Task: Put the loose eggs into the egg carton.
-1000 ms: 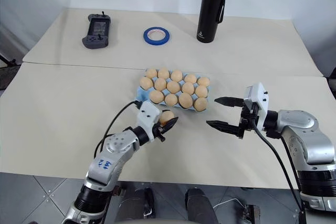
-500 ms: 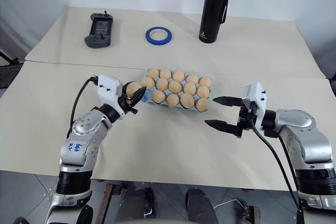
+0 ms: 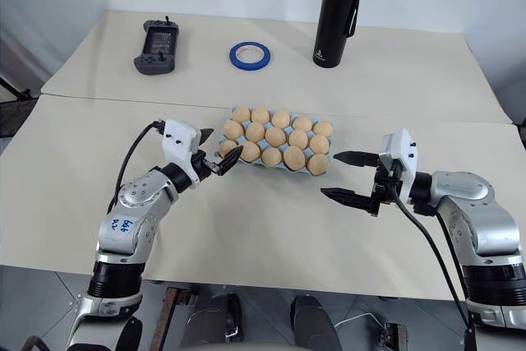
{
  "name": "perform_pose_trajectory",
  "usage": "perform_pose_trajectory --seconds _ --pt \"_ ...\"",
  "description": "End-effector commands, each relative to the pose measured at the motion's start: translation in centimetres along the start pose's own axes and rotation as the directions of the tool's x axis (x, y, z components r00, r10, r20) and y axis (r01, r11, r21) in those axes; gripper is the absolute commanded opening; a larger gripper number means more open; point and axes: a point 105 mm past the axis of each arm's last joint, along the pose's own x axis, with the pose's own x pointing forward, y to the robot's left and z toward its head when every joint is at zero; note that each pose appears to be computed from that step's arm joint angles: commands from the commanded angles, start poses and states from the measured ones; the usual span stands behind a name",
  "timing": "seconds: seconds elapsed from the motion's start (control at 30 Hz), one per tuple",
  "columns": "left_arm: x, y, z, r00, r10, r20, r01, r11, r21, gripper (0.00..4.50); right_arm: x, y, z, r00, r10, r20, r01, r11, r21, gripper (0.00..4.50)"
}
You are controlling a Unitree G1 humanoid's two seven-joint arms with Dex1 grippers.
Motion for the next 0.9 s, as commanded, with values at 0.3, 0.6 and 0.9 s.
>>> perform_pose_trajectory --seconds 0.3,0.6,0.9 --pt "-8.1 1.5 2.7 0.97 -0.241 0.014 0.242 0.97 -0.025 4.48 0.1 -0.7 1.1 1.0 0.016 0.021 -0.015 0.999 -0.049 4.5" --pt "-9.9 3.8 3.1 0.936 -0.352 -0.001 0.352 0.936 0.019 4.48 0.8 -1.3 1.2 0.998 0.056 0.017 -0.054 0.996 -0.071 4.5" --pt "-9.2 3.6 3.4 0.897 -0.441 0.011 0.439 0.896 0.071 4.48 0.6 -1.0 0.8 0.999 0.041 0.019 -0.039 0.997 -0.07 4.5"
